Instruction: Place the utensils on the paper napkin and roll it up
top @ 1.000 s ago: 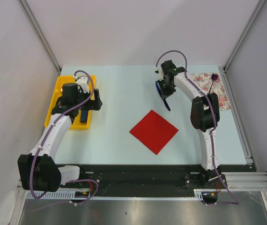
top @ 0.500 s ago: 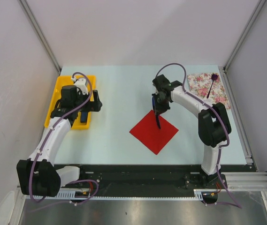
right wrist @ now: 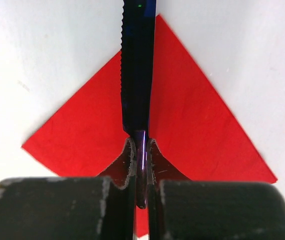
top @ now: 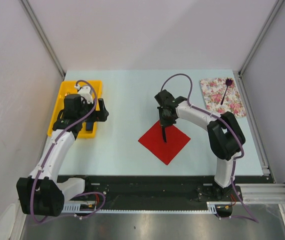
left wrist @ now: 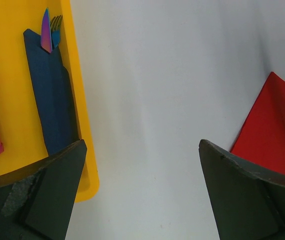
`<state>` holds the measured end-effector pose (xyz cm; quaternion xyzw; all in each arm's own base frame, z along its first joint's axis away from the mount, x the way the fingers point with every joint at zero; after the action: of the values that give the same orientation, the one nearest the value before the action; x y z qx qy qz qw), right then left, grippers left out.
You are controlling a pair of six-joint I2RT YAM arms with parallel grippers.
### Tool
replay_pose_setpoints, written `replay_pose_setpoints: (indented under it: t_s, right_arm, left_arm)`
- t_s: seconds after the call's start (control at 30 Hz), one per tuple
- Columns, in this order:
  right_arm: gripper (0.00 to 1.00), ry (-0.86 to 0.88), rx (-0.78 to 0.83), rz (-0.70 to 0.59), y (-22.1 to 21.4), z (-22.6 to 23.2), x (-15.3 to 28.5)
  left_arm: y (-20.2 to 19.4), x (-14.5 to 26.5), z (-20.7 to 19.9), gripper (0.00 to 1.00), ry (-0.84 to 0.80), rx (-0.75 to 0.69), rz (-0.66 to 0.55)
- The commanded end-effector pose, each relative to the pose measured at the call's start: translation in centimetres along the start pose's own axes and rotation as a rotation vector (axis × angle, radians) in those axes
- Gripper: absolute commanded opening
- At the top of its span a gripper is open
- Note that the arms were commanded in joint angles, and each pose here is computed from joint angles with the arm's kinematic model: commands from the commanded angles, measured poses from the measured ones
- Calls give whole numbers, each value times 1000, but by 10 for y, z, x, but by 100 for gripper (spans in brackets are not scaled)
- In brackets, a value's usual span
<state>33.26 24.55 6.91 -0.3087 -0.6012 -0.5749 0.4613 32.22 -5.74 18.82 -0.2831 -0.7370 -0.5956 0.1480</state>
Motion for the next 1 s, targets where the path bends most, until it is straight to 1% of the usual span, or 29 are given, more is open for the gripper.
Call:
replay_pose_setpoints:
  t_s: [0.0, 0.17, 0.47, 0.97]
  right_arm:
    - [0, -40, -38, -82, 26, 1, -3]
    - [0, -36, -56, -51, 19, 3, -8]
    - [0, -7, -39, -15, 2, 15, -5]
    - [0, -2, -58, 45, -18, 12, -22]
  left_arm:
    - [6, 6, -3, 100, -7, -2, -35]
    - [7, 5, -2, 100, -6, -1, -38]
    - [6, 4, -2, 100, -4, 0, -35]
    - [4, 5, -2, 99, -4, 11, -29]
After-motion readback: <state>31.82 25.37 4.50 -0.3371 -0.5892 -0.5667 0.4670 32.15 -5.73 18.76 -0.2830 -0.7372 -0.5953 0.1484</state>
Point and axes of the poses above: each gripper's point midway between its finger pads, its own x axis back along the fingers, its own z axis along the line the jaws close on, y = z × x, the point moved 1 cm from there along x, back along the fingers, and after that the axes turned 4 degrees about x, right-handed, at the moved point
